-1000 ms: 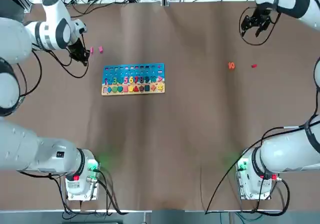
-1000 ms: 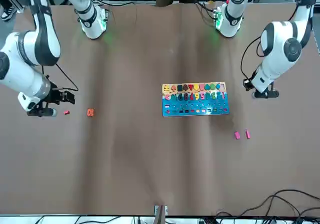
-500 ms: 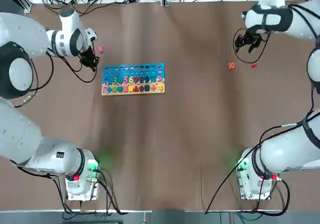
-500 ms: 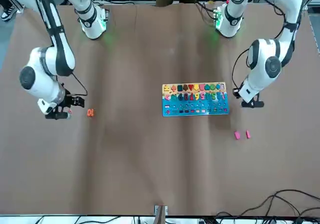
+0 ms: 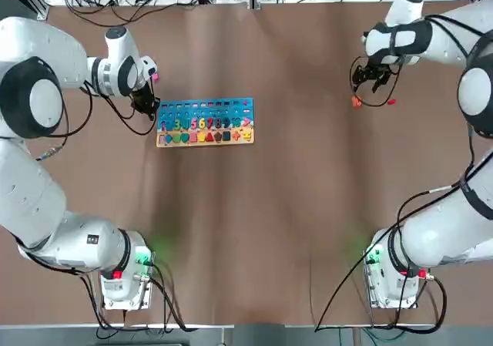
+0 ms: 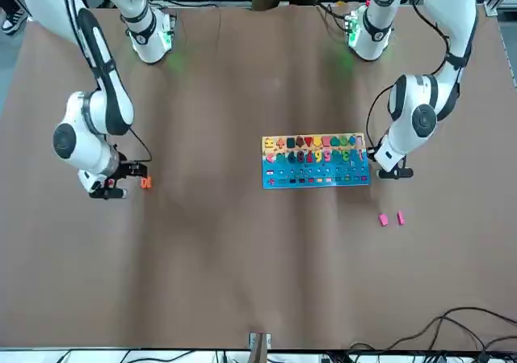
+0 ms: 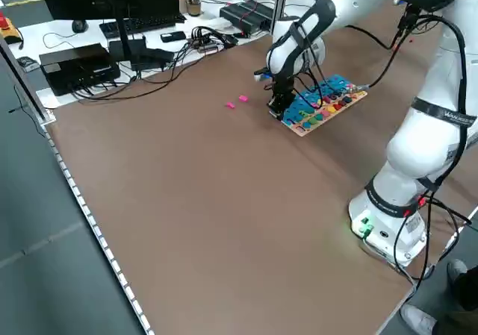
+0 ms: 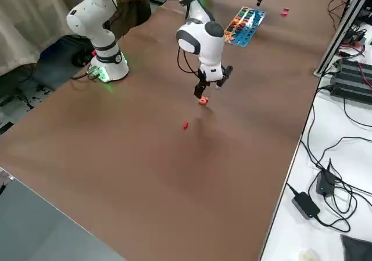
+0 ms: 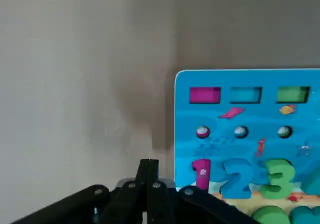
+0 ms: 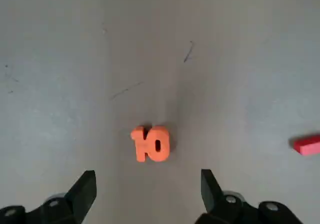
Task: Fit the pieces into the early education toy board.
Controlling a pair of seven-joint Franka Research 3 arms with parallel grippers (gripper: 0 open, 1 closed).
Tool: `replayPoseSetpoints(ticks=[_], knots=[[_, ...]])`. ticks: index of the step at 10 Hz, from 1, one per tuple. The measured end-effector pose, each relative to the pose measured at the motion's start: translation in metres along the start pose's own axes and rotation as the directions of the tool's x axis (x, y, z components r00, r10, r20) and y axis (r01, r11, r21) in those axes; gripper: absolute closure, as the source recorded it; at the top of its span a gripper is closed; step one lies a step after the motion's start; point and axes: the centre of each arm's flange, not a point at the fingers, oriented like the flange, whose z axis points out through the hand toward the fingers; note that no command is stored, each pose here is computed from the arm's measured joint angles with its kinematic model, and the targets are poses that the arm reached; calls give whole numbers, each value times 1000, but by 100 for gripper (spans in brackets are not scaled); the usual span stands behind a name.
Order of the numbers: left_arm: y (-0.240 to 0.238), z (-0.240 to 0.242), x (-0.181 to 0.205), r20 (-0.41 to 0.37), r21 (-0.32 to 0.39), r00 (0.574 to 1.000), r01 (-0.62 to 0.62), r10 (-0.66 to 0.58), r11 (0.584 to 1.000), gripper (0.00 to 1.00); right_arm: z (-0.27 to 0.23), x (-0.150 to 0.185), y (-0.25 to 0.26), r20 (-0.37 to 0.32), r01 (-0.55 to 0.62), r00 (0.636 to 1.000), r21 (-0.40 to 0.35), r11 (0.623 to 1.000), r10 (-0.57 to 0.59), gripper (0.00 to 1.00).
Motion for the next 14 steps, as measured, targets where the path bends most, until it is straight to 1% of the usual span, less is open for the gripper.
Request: replayPoseSetpoints(ticks=[3,9,11,12,14], knots=[[1,12,-1,21,2,1000,13,-13,1000,99,23,3,1,-4,-4,1000,-5,1000,4,8],[11,22,4,8,1,998,54,-55,999,99,42,7,2,-25,-8,1000,-9,1000,7,11],[15,22,4,5,2,998,62,-62,998,99,43,7,2,-24,-9,1000,-7,1000,9,14],[23,22,4,4,0,998,69,-69,998,99,43,7,2,-24,-8,1000,-6,1000,7,17],[38,21,4,2,-4,996,84,-84,996,99,44,7,0,-25,-5,1000,-4,1000,5,19]])
